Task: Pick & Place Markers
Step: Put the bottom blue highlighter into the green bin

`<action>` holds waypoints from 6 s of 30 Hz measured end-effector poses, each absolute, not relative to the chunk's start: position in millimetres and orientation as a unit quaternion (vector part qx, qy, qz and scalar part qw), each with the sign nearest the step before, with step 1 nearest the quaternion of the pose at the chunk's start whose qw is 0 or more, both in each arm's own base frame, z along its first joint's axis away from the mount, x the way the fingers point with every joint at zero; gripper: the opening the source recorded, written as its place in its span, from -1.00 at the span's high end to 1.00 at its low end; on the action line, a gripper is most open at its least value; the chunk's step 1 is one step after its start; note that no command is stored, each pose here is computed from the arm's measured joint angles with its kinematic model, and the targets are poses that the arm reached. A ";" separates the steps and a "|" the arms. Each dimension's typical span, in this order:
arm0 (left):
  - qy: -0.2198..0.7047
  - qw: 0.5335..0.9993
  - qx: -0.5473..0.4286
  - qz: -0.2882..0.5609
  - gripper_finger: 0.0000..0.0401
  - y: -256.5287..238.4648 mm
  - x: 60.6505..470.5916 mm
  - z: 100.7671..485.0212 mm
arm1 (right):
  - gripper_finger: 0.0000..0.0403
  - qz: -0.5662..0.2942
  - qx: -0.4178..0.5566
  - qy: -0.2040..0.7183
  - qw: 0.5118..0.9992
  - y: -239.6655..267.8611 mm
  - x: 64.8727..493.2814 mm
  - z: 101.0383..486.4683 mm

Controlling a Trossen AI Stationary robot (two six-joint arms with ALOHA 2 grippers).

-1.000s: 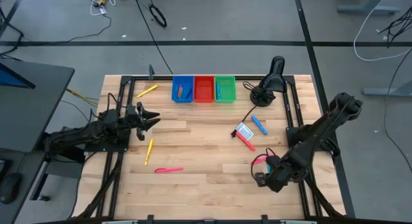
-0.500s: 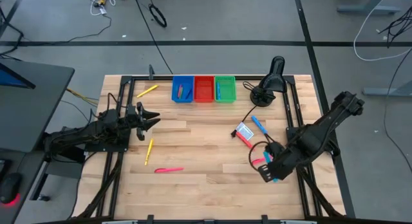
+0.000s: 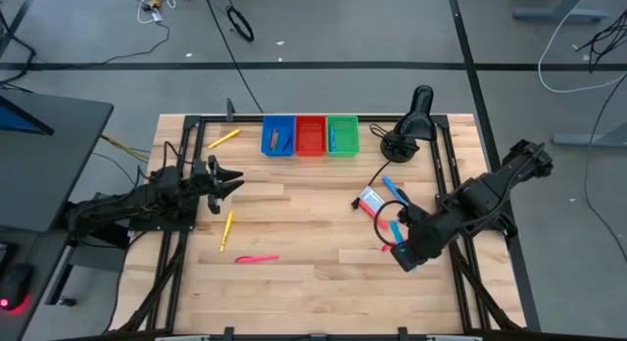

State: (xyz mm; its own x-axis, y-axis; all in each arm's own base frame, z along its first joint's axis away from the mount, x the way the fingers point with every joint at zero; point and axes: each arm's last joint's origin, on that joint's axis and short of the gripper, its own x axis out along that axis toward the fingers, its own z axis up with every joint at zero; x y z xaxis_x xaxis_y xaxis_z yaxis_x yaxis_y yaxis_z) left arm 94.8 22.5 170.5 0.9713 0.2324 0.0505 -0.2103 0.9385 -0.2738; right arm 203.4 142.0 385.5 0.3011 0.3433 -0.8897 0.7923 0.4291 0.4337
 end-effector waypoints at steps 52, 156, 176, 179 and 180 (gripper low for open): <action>-0.041 0.984 -0.134 0.112 0.29 22.5 94.8 170.5 | 0.81 -0.421 0.471 0.433 0.642 -85.5 367.6 379.2; -0.040 0.984 -0.133 0.112 0.29 22.4 94.9 170.4 | 0.79 -0.532 0.409 0.503 0.545 -213.7 402.0 183.2; -0.040 0.984 -0.133 0.112 0.29 22.4 94.9 170.4 | 0.56 -0.520 0.404 0.510 0.553 -214.4 402.5 183.1; -0.040 0.984 -0.133 0.112 0.29 22.5 94.8 170.4 | 0.56 -0.518 0.407 0.506 0.556 -214.8 403.4 183.1; -0.040 0.984 -0.133 0.112 0.29 22.4 94.9 170.4 | 0.55 -0.517 0.410 0.506 0.555 -214.7 403.3 183.3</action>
